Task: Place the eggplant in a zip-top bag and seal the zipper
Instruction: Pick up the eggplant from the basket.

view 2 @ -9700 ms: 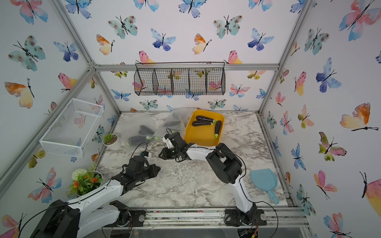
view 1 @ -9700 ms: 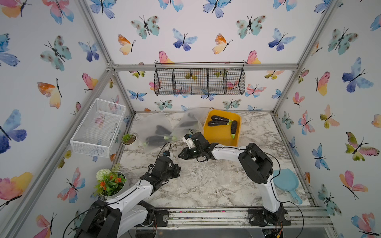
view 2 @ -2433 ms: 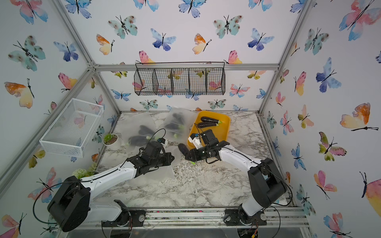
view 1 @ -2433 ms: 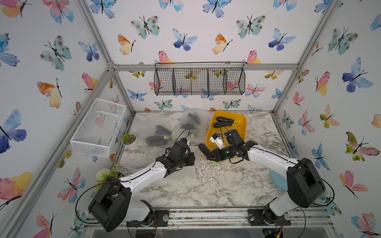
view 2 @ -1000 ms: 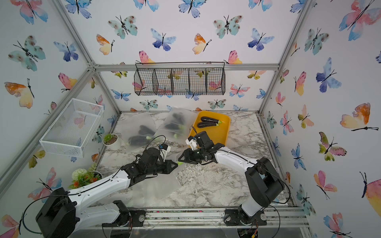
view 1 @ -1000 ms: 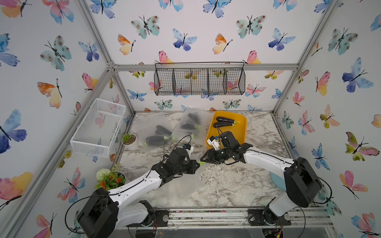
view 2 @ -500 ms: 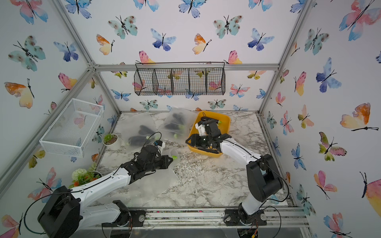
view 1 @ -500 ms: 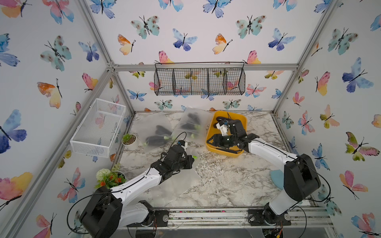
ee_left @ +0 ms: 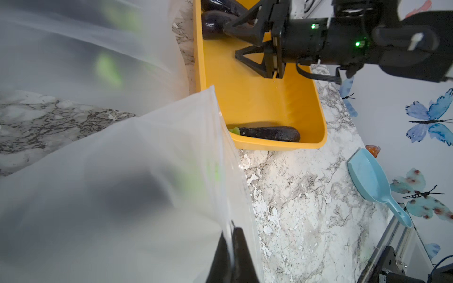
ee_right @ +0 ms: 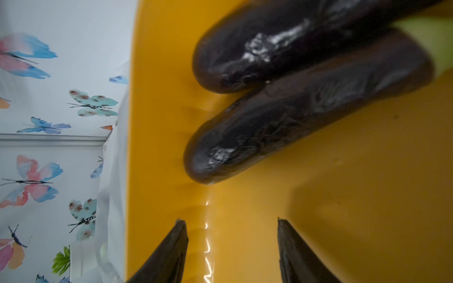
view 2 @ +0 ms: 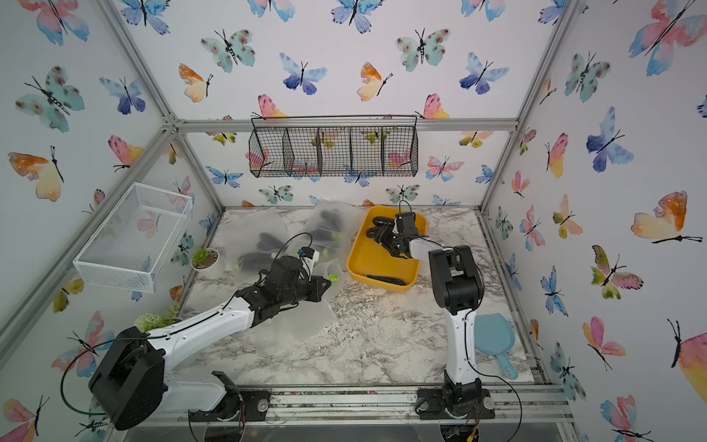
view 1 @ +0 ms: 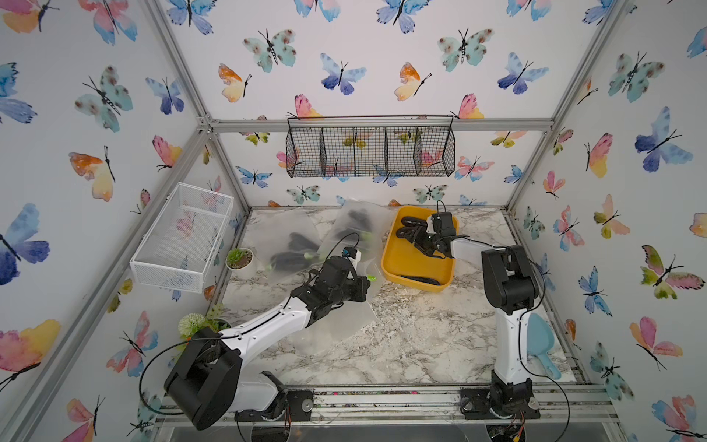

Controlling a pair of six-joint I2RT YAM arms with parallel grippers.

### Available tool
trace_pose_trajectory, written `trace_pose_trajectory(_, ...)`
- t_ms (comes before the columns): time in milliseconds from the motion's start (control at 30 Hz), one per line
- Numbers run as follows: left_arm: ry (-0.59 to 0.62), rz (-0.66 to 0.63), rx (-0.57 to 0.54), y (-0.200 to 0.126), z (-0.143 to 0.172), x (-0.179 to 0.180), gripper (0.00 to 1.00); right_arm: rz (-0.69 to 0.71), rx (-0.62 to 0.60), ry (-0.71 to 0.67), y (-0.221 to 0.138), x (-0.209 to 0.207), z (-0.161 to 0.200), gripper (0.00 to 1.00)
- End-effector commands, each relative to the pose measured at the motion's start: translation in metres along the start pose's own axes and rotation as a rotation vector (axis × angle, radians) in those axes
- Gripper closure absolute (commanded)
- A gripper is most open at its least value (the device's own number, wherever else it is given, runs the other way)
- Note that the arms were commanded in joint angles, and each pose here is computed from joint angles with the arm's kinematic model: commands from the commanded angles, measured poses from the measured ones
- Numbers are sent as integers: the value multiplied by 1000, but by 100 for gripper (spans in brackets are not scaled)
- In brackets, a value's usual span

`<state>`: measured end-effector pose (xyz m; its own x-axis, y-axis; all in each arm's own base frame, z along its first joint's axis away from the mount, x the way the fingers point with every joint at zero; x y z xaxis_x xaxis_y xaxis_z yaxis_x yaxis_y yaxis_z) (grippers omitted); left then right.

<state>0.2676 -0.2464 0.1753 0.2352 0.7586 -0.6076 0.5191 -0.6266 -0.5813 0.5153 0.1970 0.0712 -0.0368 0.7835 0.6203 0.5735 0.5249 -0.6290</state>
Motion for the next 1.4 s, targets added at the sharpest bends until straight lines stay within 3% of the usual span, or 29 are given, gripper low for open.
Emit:
trace_pose_trajectory(0, 31, 20, 12, -2, 1, -6, 100, -48, -96, 110, 4, 12, -20, 38)
trace_pose_trajectory(133, 30, 26, 31, -1, 4, -7, 100, -84, -195, 222, 15, 5, -25, 38)
trace_pose_trajectory(267, 26, 3, 49, -1, 7, -4, 100, -71, -182, 352, 40, -11, -19, 38)
trace_pose_trajectory(633, 32, -10, 68, -6, 5, -7, 100, 3, -229, 603, 68, -48, 1, 42)
trace_pose_trajectory(733, 29, -28, 66, -9, 4, -5, 100, -19, -275, 644, 69, -50, 0, 53)
trace_pose_trajectory(900, 19, -53, 37, -14, -3, 2, 100, -37, -313, 572, 51, -34, -14, 70)
trace_pose_trajectory(1033, 15, -60, -2, -20, -15, 9, 100, -112, -273, 489, 20, -2, -18, 68)
trace_pose_trajectory(1133, 41, -48, -6, -19, -19, 8, 100, -174, -246, 333, -18, 35, -13, 68)
trace_pose_trajectory(1233, 23, -36, 20, -12, -12, 10, 100, -200, -209, 132, -61, 58, 6, 69)
trace_pose_trajectory(1367, -26, 22, -15, -14, -6, 10, 100, -265, -96, -48, -107, 80, 61, 70)
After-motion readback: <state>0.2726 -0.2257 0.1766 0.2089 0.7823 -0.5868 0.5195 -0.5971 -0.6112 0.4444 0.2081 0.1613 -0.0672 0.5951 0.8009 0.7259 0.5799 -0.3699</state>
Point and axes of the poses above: each gripper's point midway between its finger pads, its own y axis out along the fingers, its own x axis along the line the jaws close on, z = x × y, the point moved 4 cm from there along -y, back along the fingers, and after that the axes turned 12 degrees about -y, right-handed, at the moved point
